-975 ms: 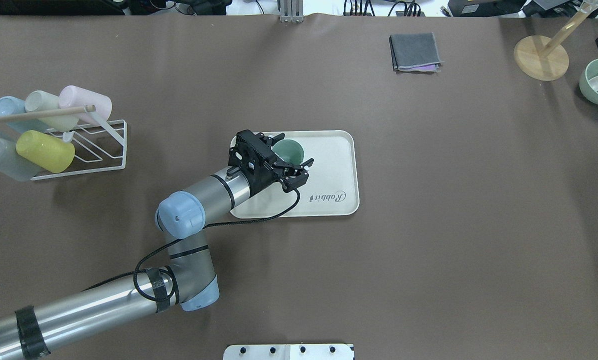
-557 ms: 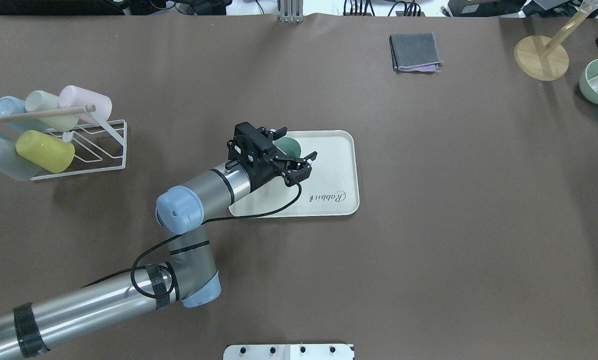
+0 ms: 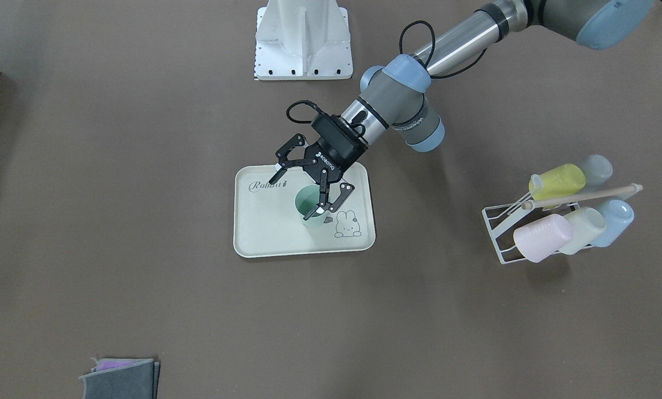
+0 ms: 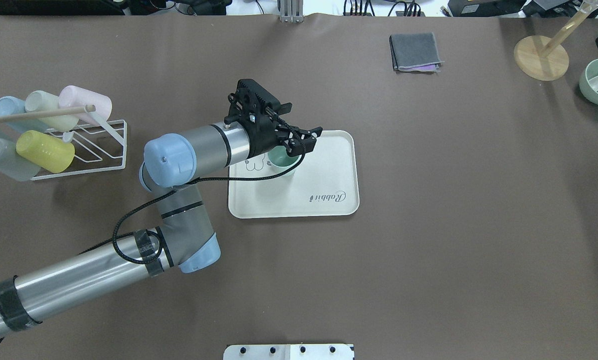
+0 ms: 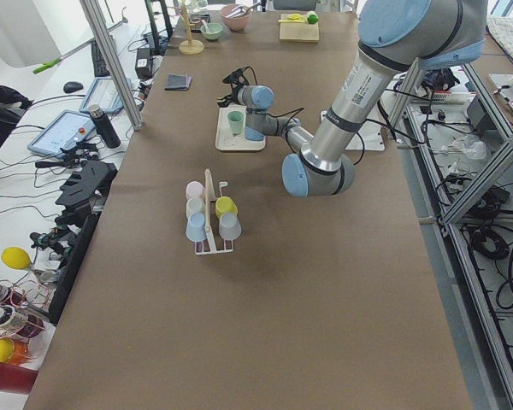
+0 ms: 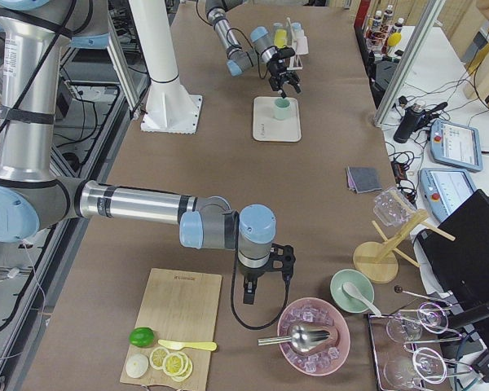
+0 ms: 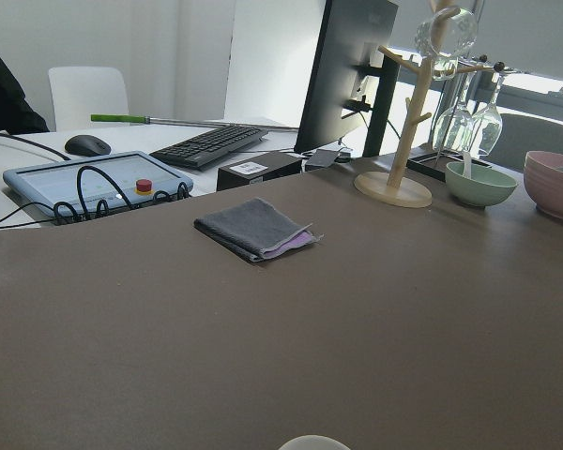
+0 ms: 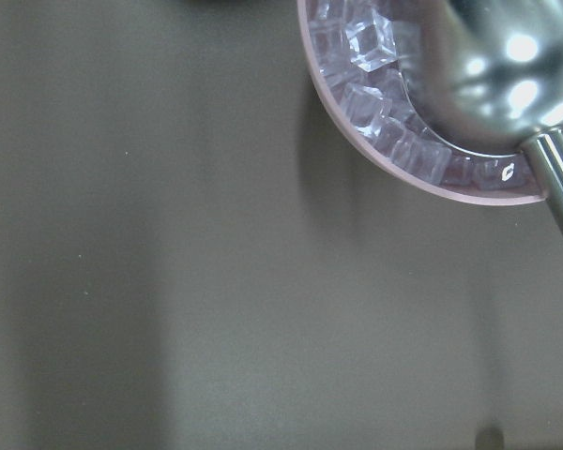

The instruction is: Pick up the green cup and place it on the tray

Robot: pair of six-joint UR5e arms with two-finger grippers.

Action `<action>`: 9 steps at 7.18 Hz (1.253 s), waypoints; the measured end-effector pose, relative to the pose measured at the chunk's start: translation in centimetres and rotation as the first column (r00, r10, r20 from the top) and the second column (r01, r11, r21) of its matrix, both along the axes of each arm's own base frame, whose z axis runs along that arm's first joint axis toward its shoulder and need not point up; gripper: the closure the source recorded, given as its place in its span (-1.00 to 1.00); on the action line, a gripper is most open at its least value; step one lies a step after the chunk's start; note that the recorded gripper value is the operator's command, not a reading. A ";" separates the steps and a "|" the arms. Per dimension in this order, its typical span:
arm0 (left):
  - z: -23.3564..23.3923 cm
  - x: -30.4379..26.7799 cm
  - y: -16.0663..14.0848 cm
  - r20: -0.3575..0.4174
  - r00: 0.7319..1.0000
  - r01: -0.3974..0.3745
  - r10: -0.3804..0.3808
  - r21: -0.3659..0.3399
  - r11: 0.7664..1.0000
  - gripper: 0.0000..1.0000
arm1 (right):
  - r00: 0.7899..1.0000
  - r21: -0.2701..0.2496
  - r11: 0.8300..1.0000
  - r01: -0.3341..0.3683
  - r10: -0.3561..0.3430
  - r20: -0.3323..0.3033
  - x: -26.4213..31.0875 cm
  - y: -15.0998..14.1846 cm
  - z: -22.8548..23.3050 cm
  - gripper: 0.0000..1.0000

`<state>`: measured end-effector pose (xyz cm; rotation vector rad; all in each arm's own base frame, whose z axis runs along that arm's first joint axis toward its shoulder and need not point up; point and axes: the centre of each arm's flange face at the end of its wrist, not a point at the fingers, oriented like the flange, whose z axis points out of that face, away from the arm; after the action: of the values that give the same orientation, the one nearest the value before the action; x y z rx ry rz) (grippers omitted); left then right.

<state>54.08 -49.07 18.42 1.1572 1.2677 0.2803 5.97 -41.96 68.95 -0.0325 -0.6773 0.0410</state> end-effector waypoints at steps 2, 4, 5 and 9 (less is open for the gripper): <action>-4.9 -5.5 -1.9 0.140 0.985 -0.085 0.098 -0.100 0.991 -0.96 | 1.000 0.002 1.000 0.000 0.000 0.000 0.0 -0.1 -0.1 -1.00; -6.9 -9.9 -1.4 0.251 0.958 -0.093 0.140 -0.192 0.977 -0.96 | 1.000 0.003 1.000 0.000 0.000 0.000 0.0 -0.1 -0.1 -1.00; -6.3 -11.6 -1.1 0.318 0.933 -0.099 0.166 -0.214 0.972 -0.96 | 1.000 0.002 1.000 0.000 0.000 0.000 0.0 -0.1 -0.1 -1.00; 1.3 -20.8 -5.6 0.485 0.823 -0.113 0.294 -0.369 0.923 -0.96 | 1.000 0.001 1.000 0.000 0.000 -0.003 0.0 0.0 0.0 -1.00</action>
<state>33.30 -54.64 19.73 0.5896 0.8919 0.4981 5.99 -41.98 68.95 -0.0311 -0.6745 0.0406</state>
